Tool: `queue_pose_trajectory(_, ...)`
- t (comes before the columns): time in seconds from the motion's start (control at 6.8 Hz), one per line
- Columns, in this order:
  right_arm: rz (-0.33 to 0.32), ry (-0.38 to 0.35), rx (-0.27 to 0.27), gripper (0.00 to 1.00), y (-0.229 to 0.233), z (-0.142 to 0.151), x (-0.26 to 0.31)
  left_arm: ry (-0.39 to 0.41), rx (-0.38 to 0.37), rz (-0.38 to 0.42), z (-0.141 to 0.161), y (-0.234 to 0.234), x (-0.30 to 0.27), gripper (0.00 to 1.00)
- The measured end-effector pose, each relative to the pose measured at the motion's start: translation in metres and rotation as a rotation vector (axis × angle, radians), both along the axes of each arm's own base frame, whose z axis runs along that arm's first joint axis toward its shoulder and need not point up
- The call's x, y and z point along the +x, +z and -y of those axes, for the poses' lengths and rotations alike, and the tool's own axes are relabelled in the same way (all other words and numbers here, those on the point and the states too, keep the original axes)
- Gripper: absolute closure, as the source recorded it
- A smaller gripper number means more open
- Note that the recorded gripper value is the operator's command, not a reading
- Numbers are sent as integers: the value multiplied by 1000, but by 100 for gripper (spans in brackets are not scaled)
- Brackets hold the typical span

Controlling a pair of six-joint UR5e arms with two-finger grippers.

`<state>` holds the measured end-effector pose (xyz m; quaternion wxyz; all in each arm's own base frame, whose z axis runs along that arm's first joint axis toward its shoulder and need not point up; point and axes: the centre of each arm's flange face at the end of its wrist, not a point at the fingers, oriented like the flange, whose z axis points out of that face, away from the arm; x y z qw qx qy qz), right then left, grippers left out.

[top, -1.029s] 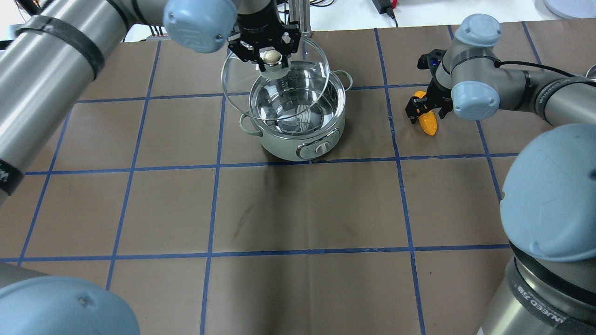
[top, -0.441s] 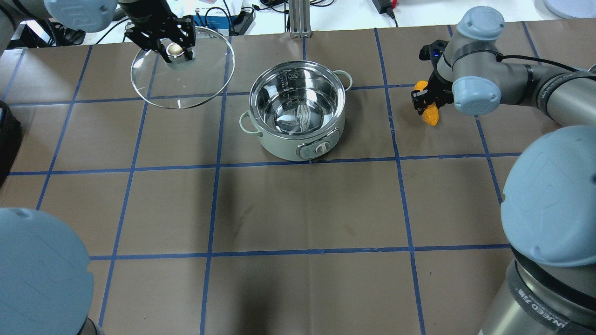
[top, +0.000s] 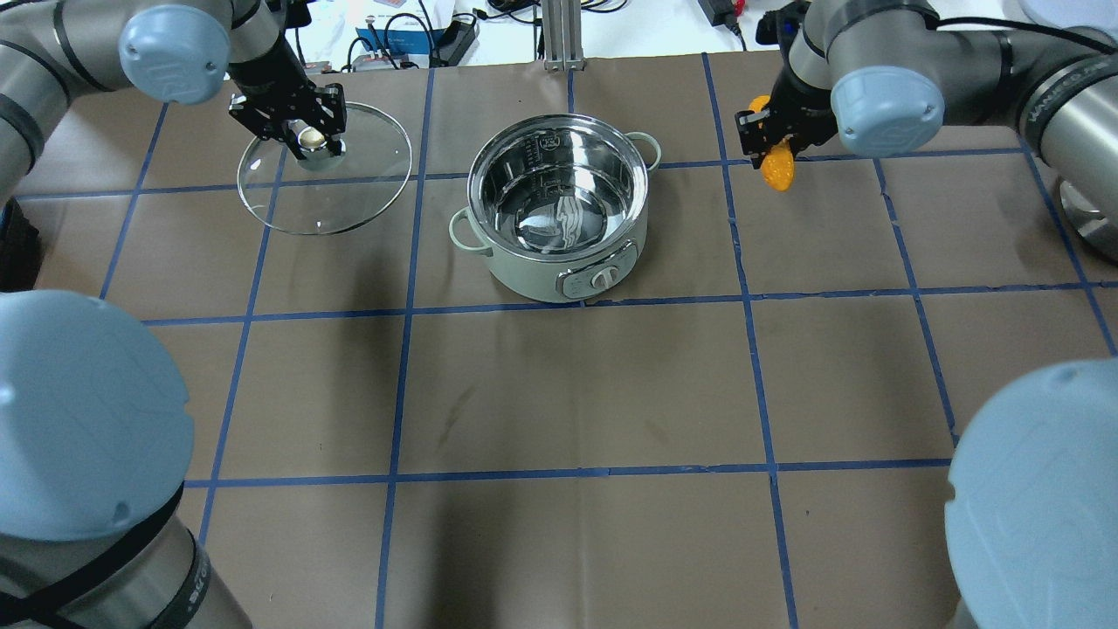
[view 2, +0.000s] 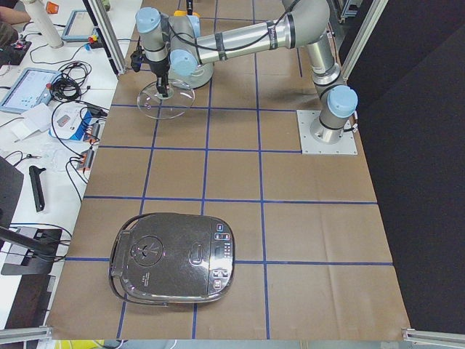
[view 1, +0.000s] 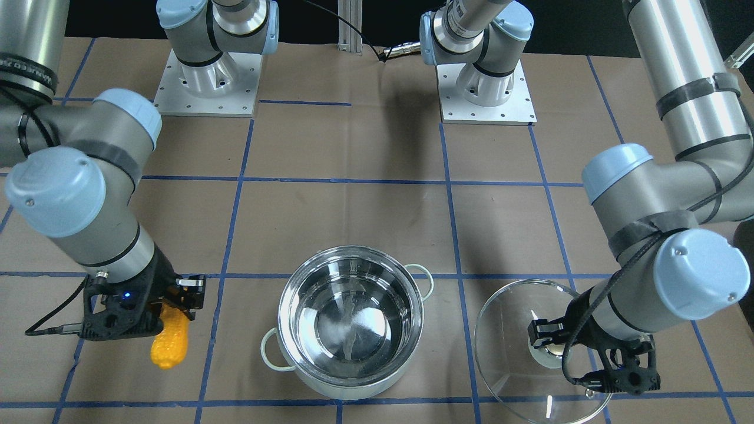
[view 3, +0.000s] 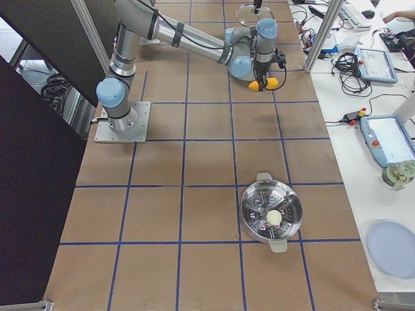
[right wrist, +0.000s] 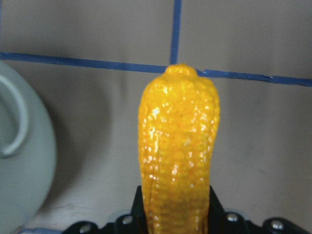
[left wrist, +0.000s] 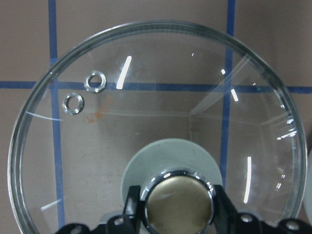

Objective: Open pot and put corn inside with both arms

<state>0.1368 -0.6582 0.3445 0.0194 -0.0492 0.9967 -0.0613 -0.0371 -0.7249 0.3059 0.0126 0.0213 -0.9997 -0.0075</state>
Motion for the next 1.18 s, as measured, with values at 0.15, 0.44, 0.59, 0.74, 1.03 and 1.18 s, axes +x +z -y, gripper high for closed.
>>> queue_pose_trajectory(0.15, 31, -17, 4, 91, 29, -3, 49, 3, 17, -2, -2, -24, 0, 99)
queue_pose_trajectory(0.44, 39, -14, 23, 91, 31, 0, 141, 10, 2, 7, -15, -71, 9, 99)
queue_pose_trajectory(0.59, 12, 3, 38, 91, 10, 0, 183, 26, -12, 18, -23, -83, 22, 98)
queue_pose_trajectory(0.74, -15, 19, 49, 91, -18, 1, 210, 39, -17, 21, -27, -88, 30, 16)
queue_pose_trajectory(1.03, -23, 31, 63, 88, -63, 7, 232, 62, -13, 17, -31, -91, 33, 0)
queue_pose_trajectory(1.18, -21, 34, 78, 88, -77, 7, 236, 75, -18, 17, -33, -79, 30, 0)
